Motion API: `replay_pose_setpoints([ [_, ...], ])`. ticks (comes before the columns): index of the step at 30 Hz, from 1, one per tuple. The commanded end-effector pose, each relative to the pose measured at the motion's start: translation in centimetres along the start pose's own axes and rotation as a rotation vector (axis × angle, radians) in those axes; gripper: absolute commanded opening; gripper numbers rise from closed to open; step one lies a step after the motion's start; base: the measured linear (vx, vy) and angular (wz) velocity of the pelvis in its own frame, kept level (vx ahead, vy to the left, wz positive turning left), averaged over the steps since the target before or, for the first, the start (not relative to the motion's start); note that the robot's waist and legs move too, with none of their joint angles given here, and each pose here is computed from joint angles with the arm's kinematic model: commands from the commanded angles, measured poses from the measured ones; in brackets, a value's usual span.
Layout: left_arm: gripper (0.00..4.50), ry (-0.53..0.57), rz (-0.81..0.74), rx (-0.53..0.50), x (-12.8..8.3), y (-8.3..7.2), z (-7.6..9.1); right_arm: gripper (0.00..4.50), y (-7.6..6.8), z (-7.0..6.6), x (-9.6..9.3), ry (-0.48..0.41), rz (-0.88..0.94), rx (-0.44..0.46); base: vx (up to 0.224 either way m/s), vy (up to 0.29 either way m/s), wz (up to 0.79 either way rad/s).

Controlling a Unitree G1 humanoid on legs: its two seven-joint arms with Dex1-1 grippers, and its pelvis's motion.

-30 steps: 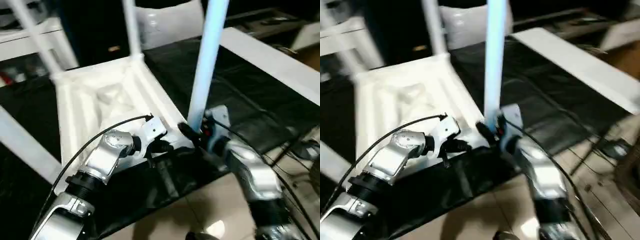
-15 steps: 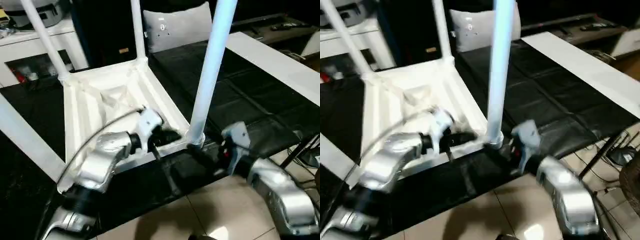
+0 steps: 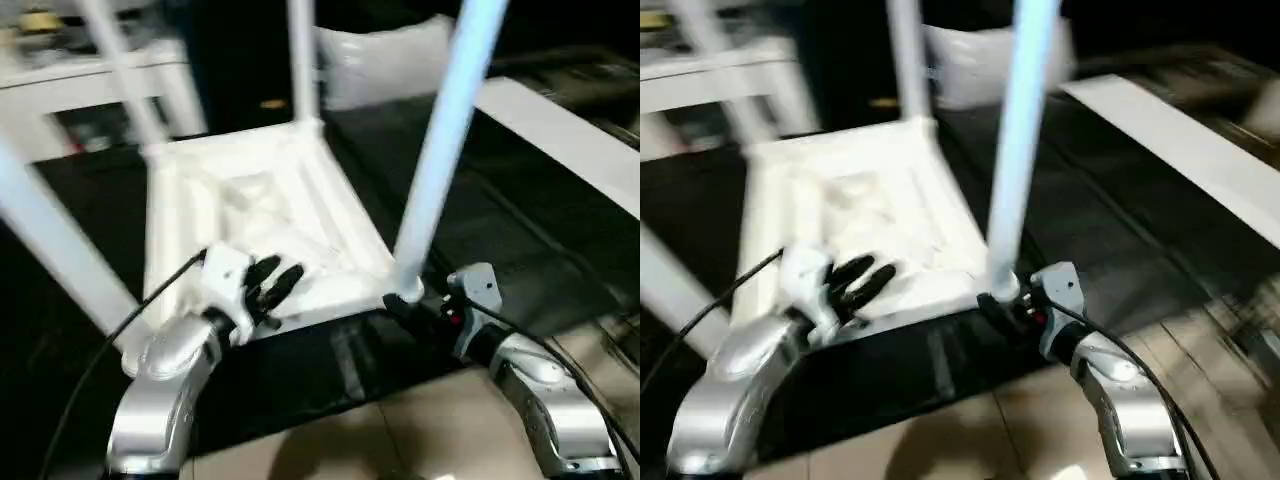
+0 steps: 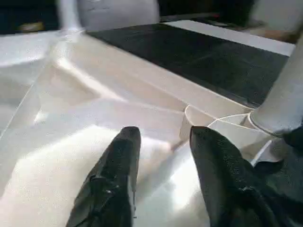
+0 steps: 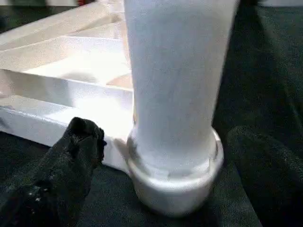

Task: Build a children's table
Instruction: Rotate leg to tighten, then flip table

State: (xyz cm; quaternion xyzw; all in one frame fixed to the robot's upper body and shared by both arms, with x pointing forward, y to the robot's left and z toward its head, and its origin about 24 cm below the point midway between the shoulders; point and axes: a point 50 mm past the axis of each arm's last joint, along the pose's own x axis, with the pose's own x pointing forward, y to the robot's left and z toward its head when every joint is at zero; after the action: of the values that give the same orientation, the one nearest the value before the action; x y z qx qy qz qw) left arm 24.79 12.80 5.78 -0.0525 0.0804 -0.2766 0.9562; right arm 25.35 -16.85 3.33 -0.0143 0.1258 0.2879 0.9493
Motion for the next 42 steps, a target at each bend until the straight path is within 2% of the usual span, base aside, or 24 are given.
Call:
replay_pose_setpoints([
  [1, 2.40, -0.004, 0.011, 0.006, -0.4, -0.5, 0.2, 4.50, 0.6, -0.1, 0.2, -0.014, 0.027, -0.009, -0.006, -0.200, 0.51],
  [4, 2.66, -0.010, 0.041, 0.008, -0.7, -0.6, 0.0, 4.50, 0.2, -0.3, 0.0, -0.041, 0.007, 0.036, -0.025, -0.148, 0.37],
  [7, 2.83, -0.021, 0.052, 0.025, -0.8, -0.6, 0.1, 4.50, -0.1, -0.2, -0.2, -0.040, 0.001, 0.027, -0.042, -0.079, -0.09],
  [8, 3.06, -0.033, 0.051, 0.035, -1.1, -0.5, 0.1, 4.50, -0.5, 0.2, -0.6, -0.050, -0.011, 0.012, 0.000, 0.000, 0.00],
  [11, 3.10, -0.010, 0.036, 0.030, -1.7, -0.5, -0.4, 4.50, -1.1, 1.1, -1.6, -0.070, -0.006, -0.004, 0.000, 0.000, 0.00],
  [14, 3.42, 0.003, 0.023, 0.030, -2.0, -0.6, -0.7, 4.50, -1.5, 1.4, -2.3, -0.066, 0.013, -0.015, -0.020, 0.005, -0.01],
  [18, 3.73, 0.014, 0.026, 0.034, -3.1, -0.3, -1.1, 4.50, -3.2, 2.0, -3.7, -0.041, 0.006, -0.035, -0.026, 0.031, -0.02],
  [20, 3.87, 0.016, 0.024, 0.031, -3.5, -0.3, -1.2, 4.50, -3.5, 2.2, -3.9, -0.040, 0.002, -0.042, -0.011, 0.027, -0.01],
  [21, 3.90, 0.020, 0.021, 0.027, -4.1, -0.2, -1.2, 4.50, -3.4, 2.9, -4.0, -0.058, 0.038, -0.055, 0.000, 0.000, 0.00],
  [23, 4.02, 0.018, 0.026, 0.028, -4.7, 0.0, -1.1, 4.50, -2.7, 3.5, -3.9, -0.078, 0.111, -0.058, 0.000, 0.000, 0.00],
  [26, 4.25, 0.010, 0.037, 0.026, -4.9, 0.0, -1.0, 4.50, -2.2, 3.8, -3.4, -0.075, 0.150, -0.065, 0.000, 0.000, 0.00],
  [28, 4.44, 0.001, 0.034, 0.030, -5.0, -0.1, -0.8, 4.50, -2.1, 3.8, -2.2, -0.071, 0.114, -0.070, 0.000, 0.000, 0.00],
  [30, 4.44, -0.004, 0.034, 0.029, -5.2, 0.0, -0.7, 4.50, -2.3, 3.9, -1.2, -0.080, 0.055, -0.063, 0.000, 0.000, 0.00],
  [33, 4.44, 0.003, 0.042, 0.024, -5.9, 0.2, -0.9, 4.50, -3.0, 4.1, -0.7, -0.092, -0.046, -0.067, 0.000, 0.000, 0.00],
  [34, 4.44, 0.014, 0.060, 0.032, -6.9, 1.0, -1.6, 4.50, -3.9, 4.2, -0.7, -0.107, -0.135, -0.071, 0.000, 0.000, 0.00],
  [35, 4.44, 0.014, 0.060, 0.032, -6.9, 1.0, -1.6, 4.50, -3.9, 4.2, -0.7, -0.107, -0.135, -0.071, 0.000, 0.000, 0.00],
  [36, 4.44, 0.018, 0.074, 0.028, -7.8, 1.9, -2.3, 4.50, -4.6, 4.2, -0.9, -0.104, -0.207, -0.086, 0.000, 0.000, 0.00],
  [37, 4.44, 0.018, 0.077, 0.027, -8.0, 2.0, -2.4, 4.50, -4.8, 4.2, -0.9, -0.104, -0.220, -0.089, 0.000, 0.000, 0.00],
  [39, 4.44, 0.025, 0.103, 0.021, -10.1, 3.7, -3.7, 4.50, -5.6, 3.8, -1.4, -0.092, -0.298, -0.095, 0.000, 0.000, 0.00],
  [41, 4.44, 0.031, 0.125, 0.013, -11.6, 4.8, -4.6, 4.50, -5.9, 3.7, -1.5, -0.095, -0.337, -0.087, 0.000, 0.000, 0.00],
  [42, 4.44, 0.031, 0.125, 0.013, -11.6, 4.8, -4.6, 4.50, -5.9, 3.7, -1.5, -0.095, -0.337, -0.087, 0.000, 0.000, 0.00],
])
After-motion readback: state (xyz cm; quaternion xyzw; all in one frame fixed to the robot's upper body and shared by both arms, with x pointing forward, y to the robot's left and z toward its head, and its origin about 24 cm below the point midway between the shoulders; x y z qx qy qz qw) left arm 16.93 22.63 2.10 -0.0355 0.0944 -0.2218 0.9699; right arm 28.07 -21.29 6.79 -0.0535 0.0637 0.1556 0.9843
